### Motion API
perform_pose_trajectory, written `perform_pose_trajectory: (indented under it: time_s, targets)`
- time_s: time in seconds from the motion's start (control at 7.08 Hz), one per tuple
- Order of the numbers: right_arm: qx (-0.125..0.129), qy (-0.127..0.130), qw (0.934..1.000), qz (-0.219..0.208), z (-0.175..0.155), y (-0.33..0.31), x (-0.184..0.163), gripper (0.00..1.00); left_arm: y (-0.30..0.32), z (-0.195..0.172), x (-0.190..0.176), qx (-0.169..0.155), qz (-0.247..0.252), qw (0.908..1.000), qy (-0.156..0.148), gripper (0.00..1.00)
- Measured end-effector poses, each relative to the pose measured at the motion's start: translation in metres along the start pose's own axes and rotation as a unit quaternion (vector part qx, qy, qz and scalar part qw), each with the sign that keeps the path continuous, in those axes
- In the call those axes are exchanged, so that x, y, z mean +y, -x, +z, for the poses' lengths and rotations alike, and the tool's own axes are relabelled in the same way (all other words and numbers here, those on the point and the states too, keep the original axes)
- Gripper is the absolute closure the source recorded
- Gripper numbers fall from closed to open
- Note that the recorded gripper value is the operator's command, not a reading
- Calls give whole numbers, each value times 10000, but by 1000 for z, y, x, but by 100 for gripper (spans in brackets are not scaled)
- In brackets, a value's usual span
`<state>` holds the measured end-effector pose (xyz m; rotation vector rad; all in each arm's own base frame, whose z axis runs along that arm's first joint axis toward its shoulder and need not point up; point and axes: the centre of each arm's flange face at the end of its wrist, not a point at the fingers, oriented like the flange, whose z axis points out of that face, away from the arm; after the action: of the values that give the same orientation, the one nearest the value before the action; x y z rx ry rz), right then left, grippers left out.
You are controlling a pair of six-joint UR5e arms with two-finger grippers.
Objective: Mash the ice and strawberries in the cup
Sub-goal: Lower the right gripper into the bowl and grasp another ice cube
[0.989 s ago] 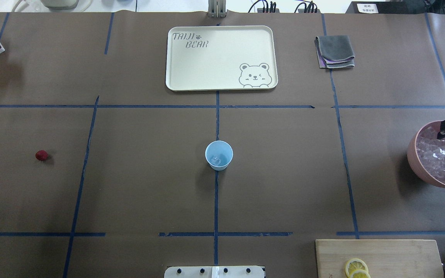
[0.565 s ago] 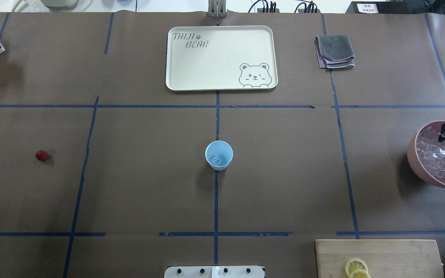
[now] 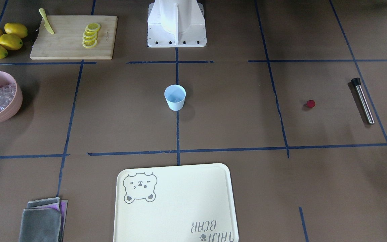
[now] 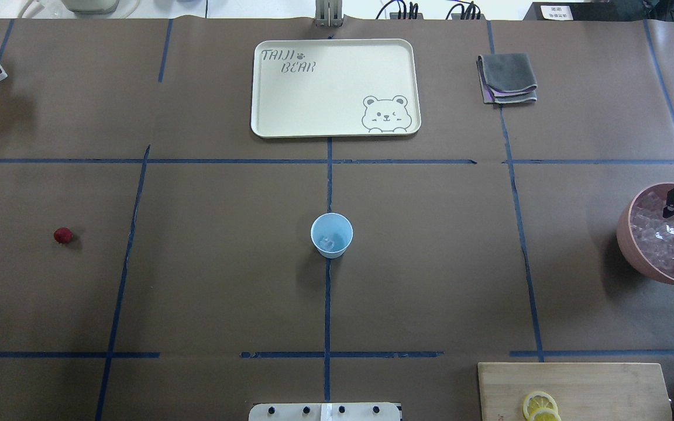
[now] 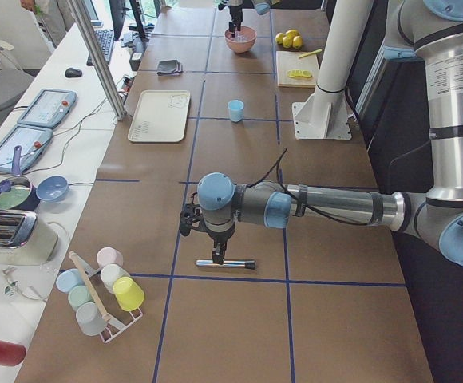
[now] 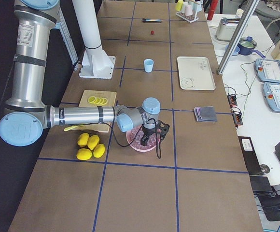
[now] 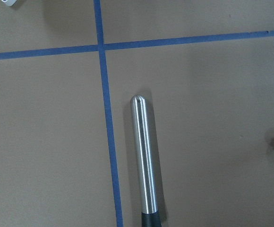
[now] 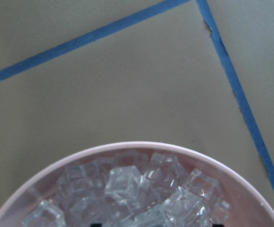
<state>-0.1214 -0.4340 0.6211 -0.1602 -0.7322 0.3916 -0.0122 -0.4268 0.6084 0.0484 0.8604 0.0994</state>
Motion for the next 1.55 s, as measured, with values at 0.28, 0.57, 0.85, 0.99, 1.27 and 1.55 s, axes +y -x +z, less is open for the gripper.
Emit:
perform_pose_trajectory:
  time_s: [0.28,0.57,0.85,0.99,1.27,1.55]
  targets:
    - [-6,4,10000,52,0,1,0,76,-1,-1,0,0,5,10000,-7,0]
    - [-22,11,9999,98,-1,2,1,100,0,-1,0,0,3,10000,-10,0]
    - [-118,90,9999,70,-4,6,4,100,0,-1,0,0,3,10000,-7,0]
    - [-222,135,9997,31,-10,11,7,100,0,-1,0,0,0,10000,-5,0]
    - [-520,-8,9986,70,-44,13,5,100,0,0,0,0,-7,10000,1,0]
    - [-692,-309,9971,54,-75,21,1,100,0,0,0,13,-8,10000,6,0]
